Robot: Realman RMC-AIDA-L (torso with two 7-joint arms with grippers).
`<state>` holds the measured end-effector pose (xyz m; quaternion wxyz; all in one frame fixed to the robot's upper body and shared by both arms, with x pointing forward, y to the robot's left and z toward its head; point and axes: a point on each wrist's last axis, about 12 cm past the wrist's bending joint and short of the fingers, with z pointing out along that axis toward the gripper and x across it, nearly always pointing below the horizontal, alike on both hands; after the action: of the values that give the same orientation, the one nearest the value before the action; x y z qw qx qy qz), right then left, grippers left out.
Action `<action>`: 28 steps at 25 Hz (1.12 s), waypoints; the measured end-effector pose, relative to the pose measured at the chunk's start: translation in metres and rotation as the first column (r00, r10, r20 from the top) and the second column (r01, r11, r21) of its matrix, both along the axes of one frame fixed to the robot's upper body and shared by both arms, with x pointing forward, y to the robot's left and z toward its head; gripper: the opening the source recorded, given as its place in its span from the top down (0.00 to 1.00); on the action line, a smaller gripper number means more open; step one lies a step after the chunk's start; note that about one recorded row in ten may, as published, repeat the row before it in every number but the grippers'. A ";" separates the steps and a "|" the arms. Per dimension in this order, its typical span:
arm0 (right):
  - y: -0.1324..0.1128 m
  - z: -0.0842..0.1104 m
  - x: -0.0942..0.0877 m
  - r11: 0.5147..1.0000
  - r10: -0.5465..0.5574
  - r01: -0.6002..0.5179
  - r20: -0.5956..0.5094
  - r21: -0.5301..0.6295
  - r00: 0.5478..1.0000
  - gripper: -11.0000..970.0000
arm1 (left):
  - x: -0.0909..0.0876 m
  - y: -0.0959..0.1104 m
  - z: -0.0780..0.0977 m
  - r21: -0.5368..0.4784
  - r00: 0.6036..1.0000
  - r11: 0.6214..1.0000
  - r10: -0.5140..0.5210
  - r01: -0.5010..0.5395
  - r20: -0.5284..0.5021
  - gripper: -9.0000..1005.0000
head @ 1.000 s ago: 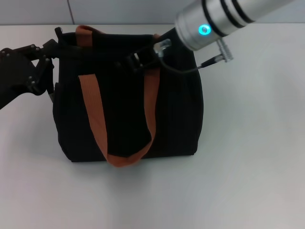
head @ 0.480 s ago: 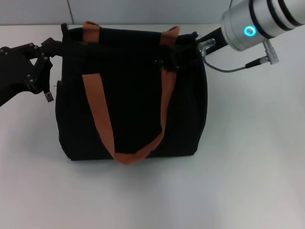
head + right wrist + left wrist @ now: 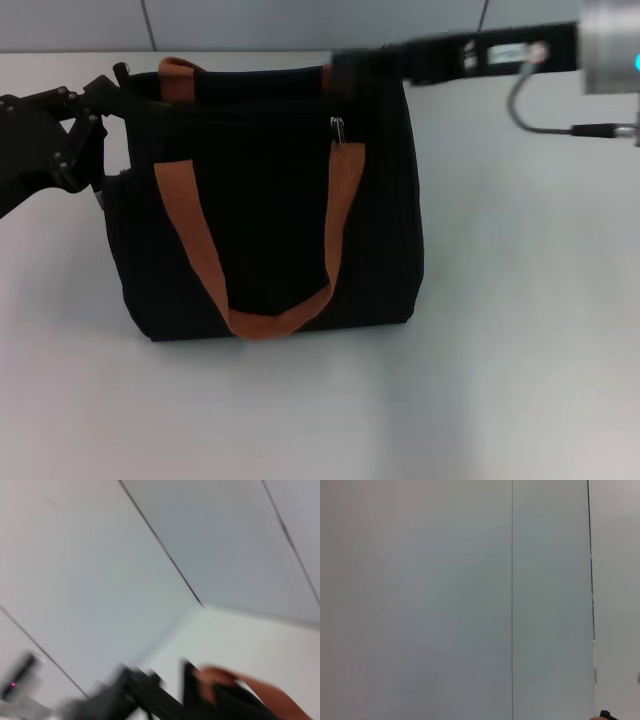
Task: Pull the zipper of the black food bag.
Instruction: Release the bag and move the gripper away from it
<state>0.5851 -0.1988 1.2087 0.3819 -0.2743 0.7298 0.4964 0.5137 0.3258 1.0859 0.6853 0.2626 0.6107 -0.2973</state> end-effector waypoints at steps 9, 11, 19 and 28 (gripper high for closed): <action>-0.057 -0.038 -0.048 0.948 0.059 -0.177 0.401 0.264 0.914 0.59 | 0.000 -0.001 0.000 -0.012 1.000 1.000 -0.013 0.013 -0.020 0.90; -0.064 -0.052 -0.056 0.952 0.033 -0.163 0.443 0.258 0.896 0.50 | 0.000 -0.002 -0.001 -0.013 0.999 1.000 -0.020 0.019 -0.027 0.90; -0.063 -0.105 -0.087 0.975 0.123 -0.197 0.479 0.106 0.869 0.23 | -0.001 -0.003 -0.002 -0.012 0.998 0.999 -0.042 0.042 -0.053 0.90; -0.057 -0.141 -0.105 0.965 0.250 -0.255 0.478 -0.055 0.842 0.15 | 0.000 -0.002 -0.002 -0.013 0.995 0.999 -0.050 0.050 -0.087 0.89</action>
<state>0.4804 -0.2553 1.0678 0.4839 -0.4804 0.5667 0.4625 0.5137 0.3242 1.0835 0.6515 0.2608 0.6319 -0.3290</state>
